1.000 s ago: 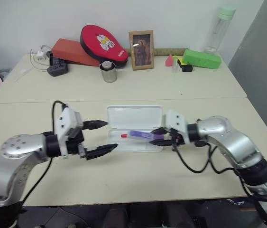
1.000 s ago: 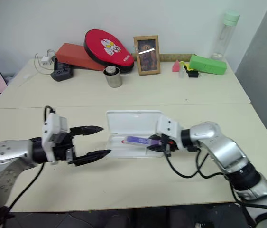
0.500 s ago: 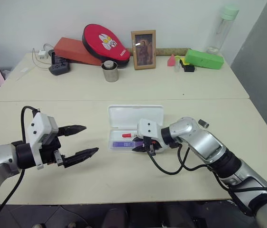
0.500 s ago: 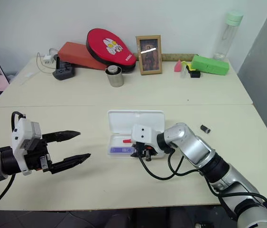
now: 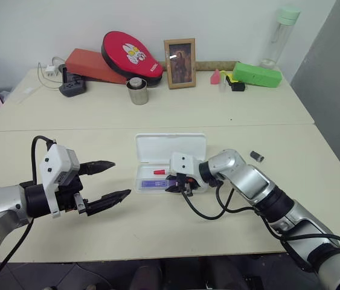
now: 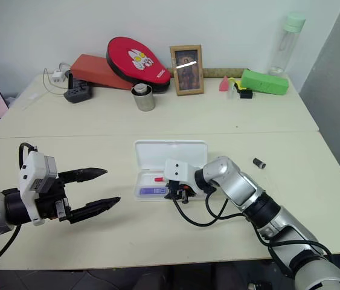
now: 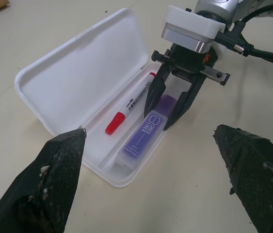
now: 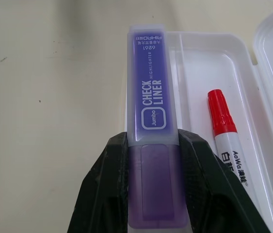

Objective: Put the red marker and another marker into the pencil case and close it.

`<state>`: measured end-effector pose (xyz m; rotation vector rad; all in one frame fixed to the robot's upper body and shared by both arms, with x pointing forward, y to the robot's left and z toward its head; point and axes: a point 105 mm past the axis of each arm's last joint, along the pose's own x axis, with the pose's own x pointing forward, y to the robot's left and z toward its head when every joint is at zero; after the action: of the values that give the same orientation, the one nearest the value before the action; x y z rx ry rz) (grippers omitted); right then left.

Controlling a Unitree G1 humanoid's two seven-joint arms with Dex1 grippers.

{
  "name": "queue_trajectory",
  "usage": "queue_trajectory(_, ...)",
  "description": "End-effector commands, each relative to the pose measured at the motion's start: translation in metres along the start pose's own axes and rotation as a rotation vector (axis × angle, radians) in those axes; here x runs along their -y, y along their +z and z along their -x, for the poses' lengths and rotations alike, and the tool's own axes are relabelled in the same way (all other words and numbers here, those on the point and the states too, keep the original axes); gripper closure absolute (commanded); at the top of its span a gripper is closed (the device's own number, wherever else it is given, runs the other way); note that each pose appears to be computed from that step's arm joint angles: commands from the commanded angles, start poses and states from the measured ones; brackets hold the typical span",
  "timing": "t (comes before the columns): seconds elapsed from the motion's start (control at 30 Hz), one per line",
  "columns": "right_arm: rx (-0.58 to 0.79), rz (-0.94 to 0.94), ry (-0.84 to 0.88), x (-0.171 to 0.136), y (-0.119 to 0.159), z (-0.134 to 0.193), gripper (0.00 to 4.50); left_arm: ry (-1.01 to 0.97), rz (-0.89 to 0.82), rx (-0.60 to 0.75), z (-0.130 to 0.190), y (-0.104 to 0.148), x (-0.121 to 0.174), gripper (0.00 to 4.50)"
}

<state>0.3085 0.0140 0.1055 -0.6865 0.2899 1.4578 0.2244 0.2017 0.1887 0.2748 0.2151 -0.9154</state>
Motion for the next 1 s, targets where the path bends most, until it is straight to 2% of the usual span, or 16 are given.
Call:
queue_trajectory(0.03, 0.020, 0.048, -0.023, 0.008, 0.013, 0.006, 3.42, -0.002, -0.042, 0.020, 0.001, 0.011, 0.002, 0.00)
queue_trajectory(0.1, 0.029, 0.048, -0.022, 0.008, 0.015, 0.007, 3.42, -0.003, -0.041, 0.019, 0.000, 0.010, 0.002, 0.00)
queue_trajectory(0.17, 0.036, 0.051, -0.023, 0.008, 0.017, 0.007, 2.72, -0.007, -0.040, 0.022, -0.002, 0.010, 0.002, 0.00)
queue_trajectory(0.2, 0.037, 0.052, -0.022, 0.008, 0.017, 0.008, 2.65, -0.008, -0.039, 0.024, -0.002, 0.010, 0.003, 0.00)
queue_trajectory(0.37, 0.064, 0.058, -0.016, 0.006, 0.025, 0.012, 1.67, -0.014, -0.035, 0.027, -0.004, 0.009, 0.004, 0.00)
queue_trajectory(0.6, 0.167, 0.038, -0.025, 0.003, 0.044, 0.031, 0.04, -0.032, -0.034, 0.048, -0.009, 0.011, 0.003, 0.00)
queue_trajectory(0.67, 0.257, -0.024, -0.050, 0.002, 0.051, 0.056, 0.02, -0.065, -0.039, 0.086, -0.019, 0.017, 0.005, 0.00)
queue_trajectory(0.73, 0.284, -0.077, -0.098, 0.002, 0.045, 0.079, 0.02, -0.113, -0.050, 0.120, -0.033, 0.022, 0.009, 0.00)
queue_trajectory(1.0, 0.137, -0.274, -0.428, 0.011, -0.012, 0.157, 0.02, -0.278, -0.075, 0.250, -0.085, 0.044, 0.020, 0.00)
